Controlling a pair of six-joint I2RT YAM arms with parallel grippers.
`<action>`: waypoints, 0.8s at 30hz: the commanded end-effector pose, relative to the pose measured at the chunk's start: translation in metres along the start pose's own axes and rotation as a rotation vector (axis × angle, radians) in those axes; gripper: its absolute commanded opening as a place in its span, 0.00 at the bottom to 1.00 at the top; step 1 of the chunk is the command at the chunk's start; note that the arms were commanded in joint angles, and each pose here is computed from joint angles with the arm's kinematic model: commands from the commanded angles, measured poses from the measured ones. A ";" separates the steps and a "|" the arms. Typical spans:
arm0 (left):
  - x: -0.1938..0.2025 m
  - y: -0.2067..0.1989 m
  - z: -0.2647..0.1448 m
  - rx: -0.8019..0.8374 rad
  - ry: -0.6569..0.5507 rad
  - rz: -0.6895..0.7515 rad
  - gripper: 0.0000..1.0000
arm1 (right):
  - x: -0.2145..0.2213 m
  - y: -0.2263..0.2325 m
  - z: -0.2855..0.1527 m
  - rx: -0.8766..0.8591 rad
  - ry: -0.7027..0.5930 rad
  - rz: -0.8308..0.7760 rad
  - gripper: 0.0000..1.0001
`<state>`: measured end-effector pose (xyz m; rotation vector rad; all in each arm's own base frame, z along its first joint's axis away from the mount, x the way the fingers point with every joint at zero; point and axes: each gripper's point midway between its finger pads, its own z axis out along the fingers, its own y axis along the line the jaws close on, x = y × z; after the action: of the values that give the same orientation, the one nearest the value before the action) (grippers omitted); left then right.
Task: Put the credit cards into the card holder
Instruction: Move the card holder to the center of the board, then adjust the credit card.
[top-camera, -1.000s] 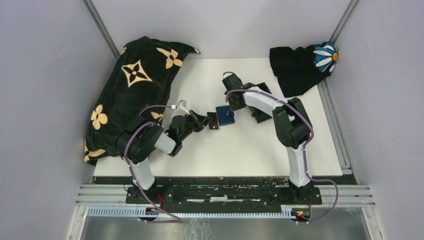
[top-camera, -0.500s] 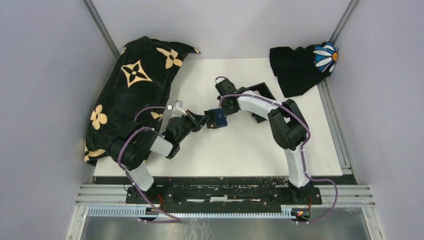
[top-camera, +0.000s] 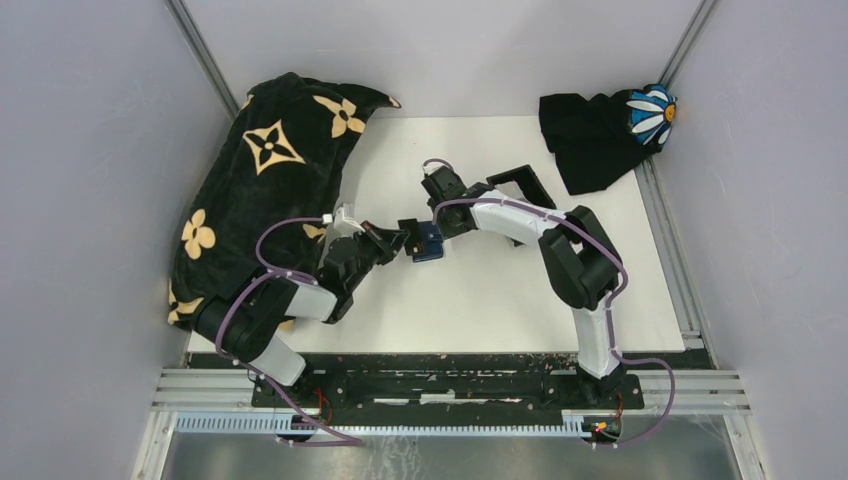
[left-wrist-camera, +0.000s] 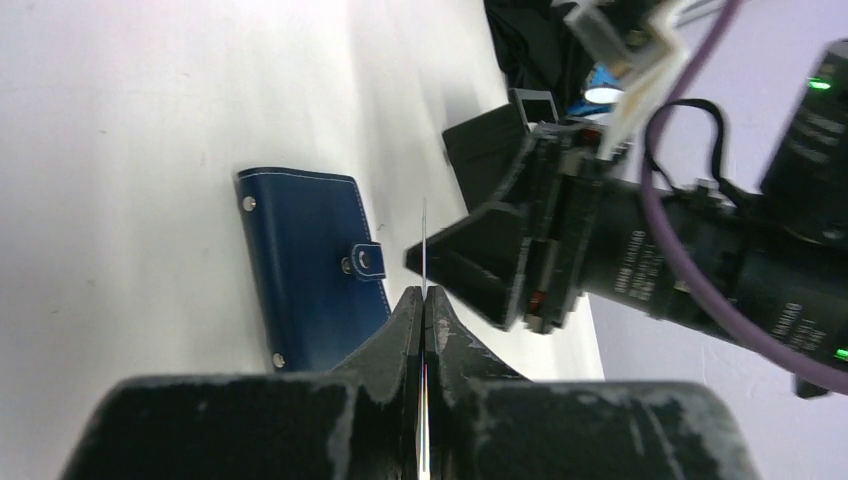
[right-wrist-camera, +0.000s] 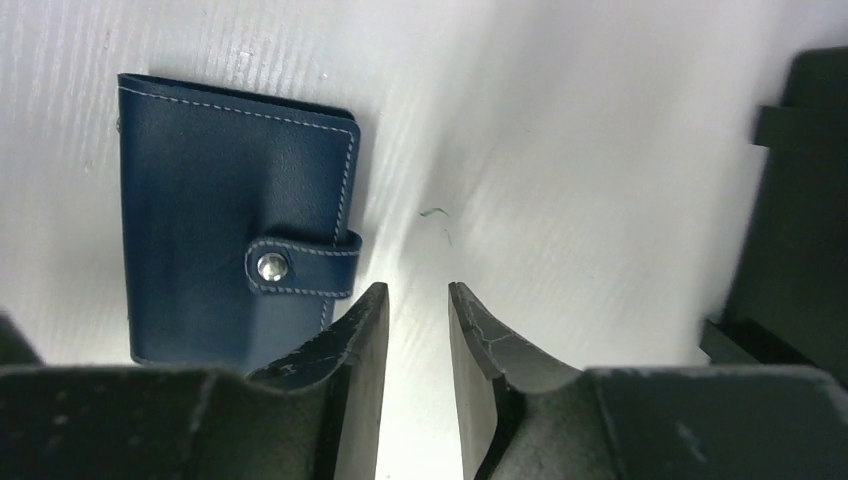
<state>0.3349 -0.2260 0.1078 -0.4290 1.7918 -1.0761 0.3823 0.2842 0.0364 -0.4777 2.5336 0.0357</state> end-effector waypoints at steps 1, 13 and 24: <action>-0.015 0.008 -0.005 -0.044 -0.066 0.052 0.03 | -0.042 -0.005 -0.048 0.016 -0.170 0.028 0.36; -0.008 -0.005 -0.006 0.037 -0.039 0.011 0.03 | -0.040 0.035 -0.086 -0.219 -0.250 0.112 0.43; -0.006 -0.023 -0.006 0.118 -0.005 -0.030 0.03 | -0.040 0.050 -0.095 -0.512 -0.268 0.298 0.45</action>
<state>0.3284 -0.2253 0.1118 -0.3972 1.7793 -1.1053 0.3405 0.3110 0.0983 -0.3222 2.4024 0.5522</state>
